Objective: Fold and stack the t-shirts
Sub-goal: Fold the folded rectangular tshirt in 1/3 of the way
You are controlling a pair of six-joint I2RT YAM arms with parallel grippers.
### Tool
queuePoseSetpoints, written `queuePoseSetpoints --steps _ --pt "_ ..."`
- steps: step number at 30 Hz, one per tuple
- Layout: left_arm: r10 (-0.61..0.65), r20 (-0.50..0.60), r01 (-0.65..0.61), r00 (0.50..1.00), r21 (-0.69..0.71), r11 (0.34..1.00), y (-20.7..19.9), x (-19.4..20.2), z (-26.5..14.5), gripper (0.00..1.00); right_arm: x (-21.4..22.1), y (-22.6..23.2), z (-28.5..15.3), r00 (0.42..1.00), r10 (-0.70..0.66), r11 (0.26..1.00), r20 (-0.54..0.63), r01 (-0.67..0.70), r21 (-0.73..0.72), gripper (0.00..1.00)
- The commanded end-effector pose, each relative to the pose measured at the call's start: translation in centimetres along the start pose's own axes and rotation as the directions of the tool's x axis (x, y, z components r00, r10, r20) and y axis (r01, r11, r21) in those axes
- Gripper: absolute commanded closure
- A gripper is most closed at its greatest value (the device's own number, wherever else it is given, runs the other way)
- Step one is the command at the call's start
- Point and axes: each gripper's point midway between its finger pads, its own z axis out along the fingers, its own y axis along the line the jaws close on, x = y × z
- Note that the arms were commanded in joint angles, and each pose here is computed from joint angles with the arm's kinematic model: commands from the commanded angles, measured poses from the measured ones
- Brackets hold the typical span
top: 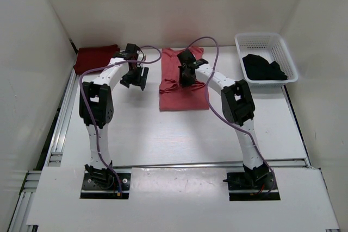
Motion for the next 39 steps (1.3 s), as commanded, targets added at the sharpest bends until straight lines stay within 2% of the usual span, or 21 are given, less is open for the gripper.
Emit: queuePoseSetpoints --steps 1,4,9,13,14,15,17,19,22,23,24,26,29,30,31,32,33,34,36,39 --pt "-0.011 0.053 0.010 0.999 0.022 1.000 0.1 -0.8 -2.0 0.16 -5.2 -0.4 -1.1 0.986 0.030 0.997 0.165 -0.041 0.063 1.00" --pt "-0.011 0.053 0.010 0.999 0.022 1.000 0.1 -0.8 -2.0 0.16 -7.3 0.3 -1.0 0.975 0.028 0.998 0.220 -0.039 0.047 1.00" --pt "-0.001 0.044 -0.001 0.999 0.060 0.998 -1.0 -0.6 -2.1 0.16 -8.0 -0.2 1.5 0.976 0.032 0.998 0.218 -0.044 0.049 1.00" --pt "0.065 0.061 -0.072 0.996 0.129 0.989 -5.1 -0.8 -3.2 0.16 -10.9 -1.0 -1.1 0.960 0.090 0.996 0.265 -0.093 0.000 1.00" --pt "0.107 0.064 -0.114 0.992 0.133 0.984 -6.9 -0.6 -3.4 0.16 -10.5 -0.9 -1.7 0.963 0.089 0.996 0.255 -0.091 -0.006 0.99" --pt "0.126 0.065 -0.134 0.990 0.141 0.981 -7.9 -0.5 -3.4 0.16 -11.8 -1.8 -4.2 0.950 0.122 0.992 0.286 -0.120 -0.024 0.99" --pt "0.160 0.102 -0.172 0.982 0.132 0.976 -9.6 -1.5 -3.2 0.16 -11.4 -4.1 -6.6 0.946 0.181 0.983 0.271 -0.177 -0.038 0.93" --pt "0.170 0.111 -0.184 0.979 0.136 0.973 -10.4 -2.1 -2.8 0.16 -10.3 -4.9 -7.7 0.950 0.233 0.971 0.210 -0.215 -0.106 0.78" --pt "0.179 0.099 -0.194 0.979 0.169 0.966 -11.5 -2.5 -2.0 0.16 -7.4 -8.6 -8.5 0.953 0.270 0.962 0.139 -0.262 -0.074 0.51" --pt "0.180 0.095 -0.195 0.979 0.184 0.963 -11.9 -2.6 -1.6 0.16 -6.2 -9.8 -8.4 0.955 0.274 0.961 0.114 -0.269 -0.058 0.50" --pt "0.188 0.096 -0.203 0.978 0.188 0.961 -12.3 -2.6 -1.4 0.16 -5.6 -10.5 -8.1 0.957 0.272 0.962 0.101 -0.269 -0.044 0.50" --pt "0.199 0.097 -0.214 0.975 0.192 0.958 -13.1 -2.9 -1.0 0.16 -5.0 -10.2 -8.3 0.969 0.235 0.971 0.077 -0.230 -0.064 0.62" --pt "0.221 0.113 -0.235 0.969 0.128 0.964 -13.4 -3.7 -0.5 0.18 -3.8 -11.1 -8.4 0.965 0.256 0.967 0.056 -0.255 -0.031 0.78" --pt "0.221 0.113 -0.235 0.969 0.127 0.964 -13.4 -3.7 -0.5 0.18 -3.3 -11.6 -8.4 0.958 0.283 0.959 0.042 -0.282 -0.031 0.77" --pt "0.221 0.112 -0.235 0.969 0.127 0.964 -13.3 -3.6 -1.0 0.18 -1.3 -11.8 -8.0 0.951 0.308 0.951 -0.013 -0.309 -0.037 0.72" --pt "0.227 0.071 -0.235 0.971 0.150 0.960 -13.5 -2.6 -1.1 0.17 -1.1 -11.8 -8.7 0.937 0.348 0.934 -0.021 -0.349 -0.074 0.54" --pt "0.228 0.060 -0.235 0.972 0.178 0.955 -13.8 -2.1 -1.9 0.17 -0.1 -10.5 -9.0 0.937 0.343 0.925 -0.066 -0.349 -0.149 0.46" --pt "0.208 0.024 -0.208 0.978 0.210 0.955 -12.9 -0.9 -2.2 0.15 2.2 -10.8 -8.5 0.929 0.352 0.916 -0.114 -0.367 -0.161 0.41" --pt "0.204 -0.021 -0.189 0.979 0.293 0.937 -13.6 1.0 -2.4 0.14 3.2 -10.7 -8.8 0.935 0.334 0.920 -0.118 -0.351 -0.176 0.33" --pt "0.200 -0.103 -0.154 0.974 0.342 0.927 -13.5 3.9 -1.4 0.14 5.8 -10.2 -8.5 0.928 0.324 0.910 -0.186 -0.359 -0.209 0.33"
